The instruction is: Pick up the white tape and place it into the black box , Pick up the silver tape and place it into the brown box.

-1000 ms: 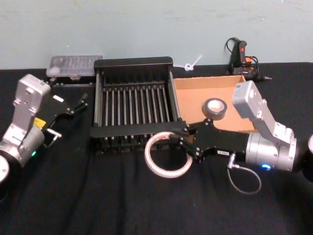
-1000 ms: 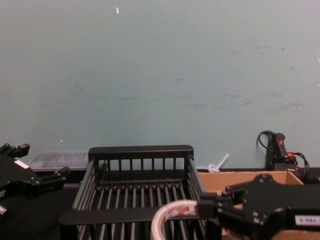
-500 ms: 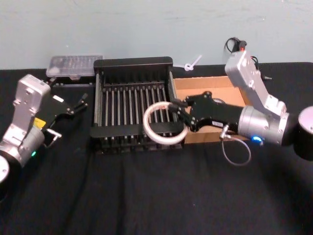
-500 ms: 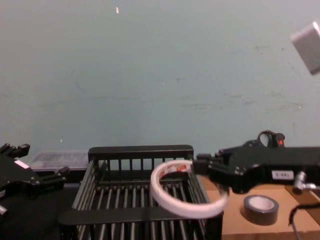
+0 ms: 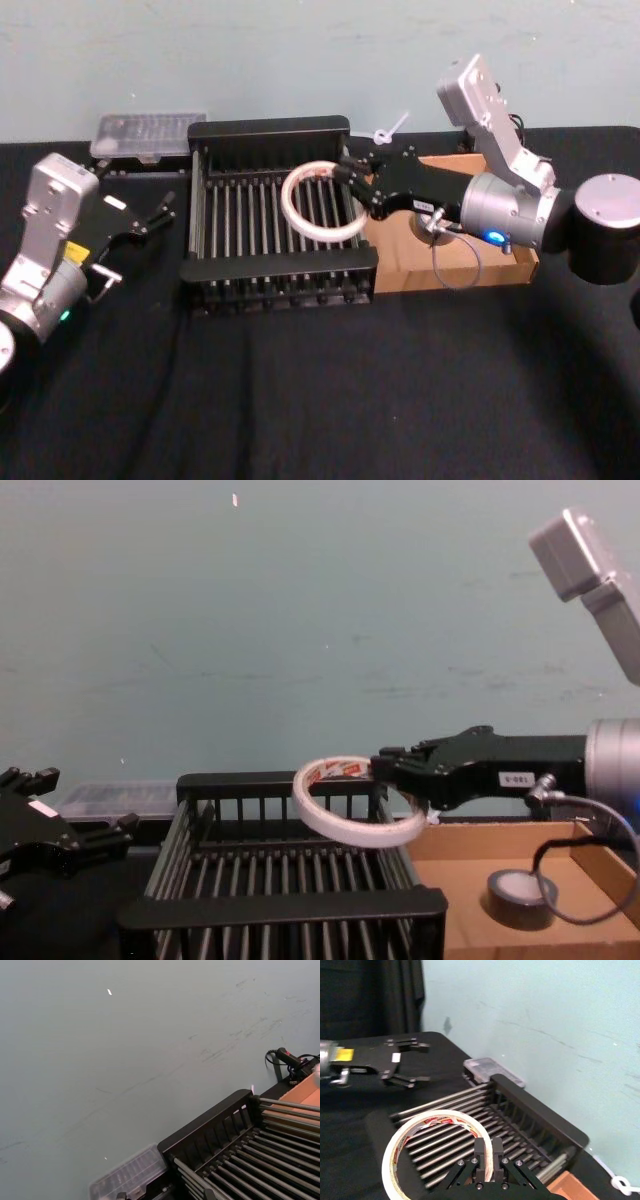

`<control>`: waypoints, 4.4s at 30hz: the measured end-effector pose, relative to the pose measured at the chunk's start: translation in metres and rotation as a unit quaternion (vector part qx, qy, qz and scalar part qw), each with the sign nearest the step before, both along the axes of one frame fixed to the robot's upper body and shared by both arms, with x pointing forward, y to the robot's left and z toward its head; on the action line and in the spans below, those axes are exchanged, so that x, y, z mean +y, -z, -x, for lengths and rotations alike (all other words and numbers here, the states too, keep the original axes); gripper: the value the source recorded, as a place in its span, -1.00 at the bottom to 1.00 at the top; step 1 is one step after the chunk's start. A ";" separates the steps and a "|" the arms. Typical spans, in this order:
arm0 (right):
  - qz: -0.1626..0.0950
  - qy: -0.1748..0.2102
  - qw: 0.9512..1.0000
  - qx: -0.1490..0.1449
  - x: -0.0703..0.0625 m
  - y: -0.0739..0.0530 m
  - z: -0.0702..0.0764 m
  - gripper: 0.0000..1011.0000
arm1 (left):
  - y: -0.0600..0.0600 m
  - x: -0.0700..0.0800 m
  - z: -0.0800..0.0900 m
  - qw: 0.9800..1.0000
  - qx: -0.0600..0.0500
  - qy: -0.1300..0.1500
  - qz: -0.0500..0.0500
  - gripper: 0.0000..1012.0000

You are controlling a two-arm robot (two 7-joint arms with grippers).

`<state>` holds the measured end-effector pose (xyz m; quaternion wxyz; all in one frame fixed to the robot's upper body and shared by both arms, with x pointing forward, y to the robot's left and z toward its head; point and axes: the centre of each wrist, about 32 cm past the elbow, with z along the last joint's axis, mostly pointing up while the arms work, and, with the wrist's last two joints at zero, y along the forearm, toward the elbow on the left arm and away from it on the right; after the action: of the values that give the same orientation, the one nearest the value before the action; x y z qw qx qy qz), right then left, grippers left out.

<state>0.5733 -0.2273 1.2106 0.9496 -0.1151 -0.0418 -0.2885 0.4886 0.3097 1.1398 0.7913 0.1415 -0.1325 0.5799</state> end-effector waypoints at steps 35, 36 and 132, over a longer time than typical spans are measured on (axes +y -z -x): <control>0.028 0.057 0.997 0.033 0.045 0.025 -0.043 -0.81 | 0.000 0.000 0.000 1.000 0.000 0.000 0.000 0.98; 0.028 0.057 0.997 0.033 0.045 0.025 -0.043 -0.81 | 0.000 0.000 0.000 1.000 0.000 0.000 0.000 0.98; 0.002 0.258 0.965 -0.045 -0.055 0.065 0.069 0.98 | 0.000 0.000 0.000 1.000 0.000 0.000 0.000 0.98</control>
<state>0.5044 -0.2819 1.1456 0.8400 -0.1108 -0.0542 -0.5284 0.4886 0.3097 1.1398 0.7913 0.1415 -0.1325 0.5799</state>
